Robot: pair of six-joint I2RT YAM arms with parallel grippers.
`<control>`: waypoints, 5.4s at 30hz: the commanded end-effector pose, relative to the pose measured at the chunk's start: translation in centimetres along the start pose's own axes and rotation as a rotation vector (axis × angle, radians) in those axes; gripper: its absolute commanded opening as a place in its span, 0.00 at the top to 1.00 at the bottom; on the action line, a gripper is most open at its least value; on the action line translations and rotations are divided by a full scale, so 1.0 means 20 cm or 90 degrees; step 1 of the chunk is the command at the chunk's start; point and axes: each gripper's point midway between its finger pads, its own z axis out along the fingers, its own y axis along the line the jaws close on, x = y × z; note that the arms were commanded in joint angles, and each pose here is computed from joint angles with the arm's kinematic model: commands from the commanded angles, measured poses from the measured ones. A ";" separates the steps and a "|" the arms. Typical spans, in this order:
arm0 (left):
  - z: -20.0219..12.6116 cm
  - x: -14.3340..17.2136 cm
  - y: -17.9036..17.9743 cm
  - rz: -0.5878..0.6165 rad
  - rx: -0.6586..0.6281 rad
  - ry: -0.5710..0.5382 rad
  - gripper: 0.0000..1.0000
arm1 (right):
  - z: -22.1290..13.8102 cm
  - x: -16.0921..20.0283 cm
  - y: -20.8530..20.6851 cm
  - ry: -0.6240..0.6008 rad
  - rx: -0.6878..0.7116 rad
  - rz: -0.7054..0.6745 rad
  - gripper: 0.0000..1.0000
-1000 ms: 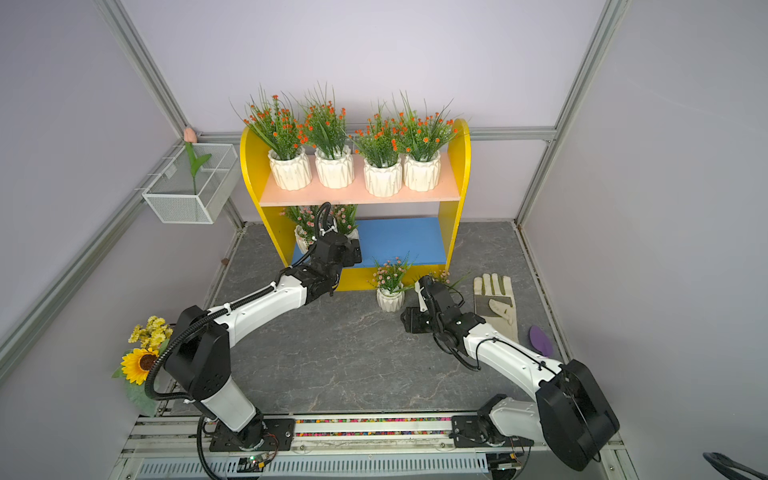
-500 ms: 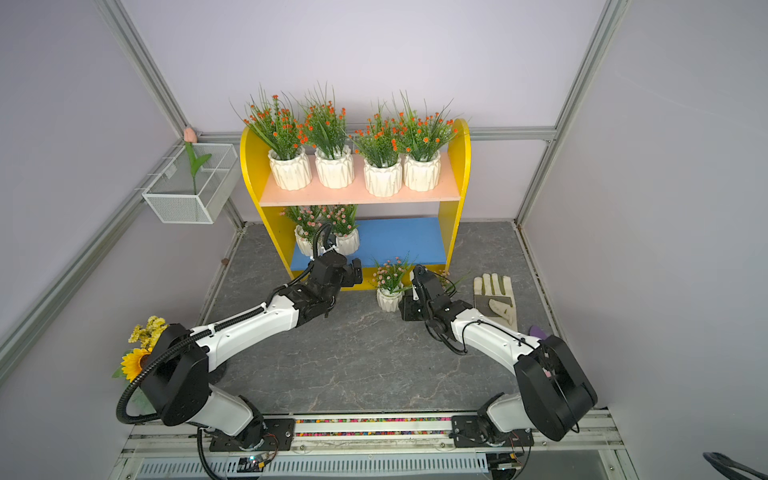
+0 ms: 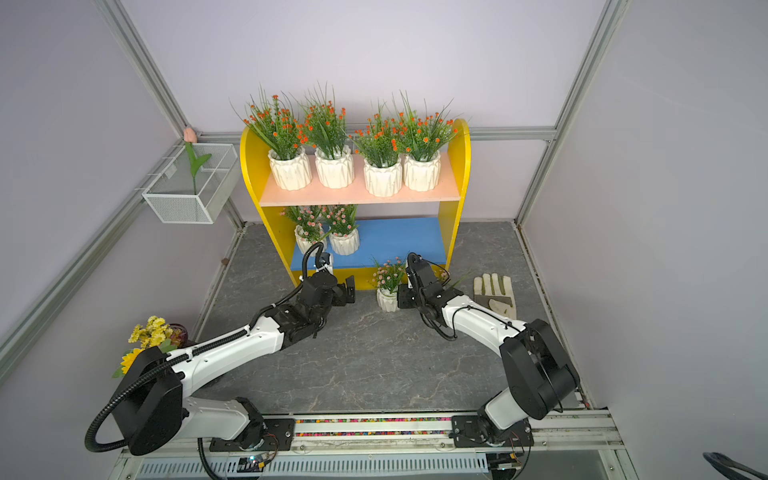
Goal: Place the baby's breath potted plants on the rack by color
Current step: Pick up the baby's breath potted plant from the center of the board.
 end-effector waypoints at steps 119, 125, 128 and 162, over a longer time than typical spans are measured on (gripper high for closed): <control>-0.02 0.56 -0.61 0.112 0.247 -0.221 0.00 | -0.19 0.09 0.33 0.097 -0.220 0.040 0.93; -0.01 0.55 -0.62 0.108 0.239 -0.228 0.00 | -0.19 0.12 0.34 0.101 -0.223 0.046 0.93; -0.01 0.54 -0.62 0.112 0.236 -0.232 0.10 | -0.19 0.14 0.33 0.104 -0.224 0.049 0.93; -0.07 0.16 -0.72 0.092 0.195 -0.241 0.67 | -0.69 0.16 -0.12 -0.041 -0.053 0.051 0.59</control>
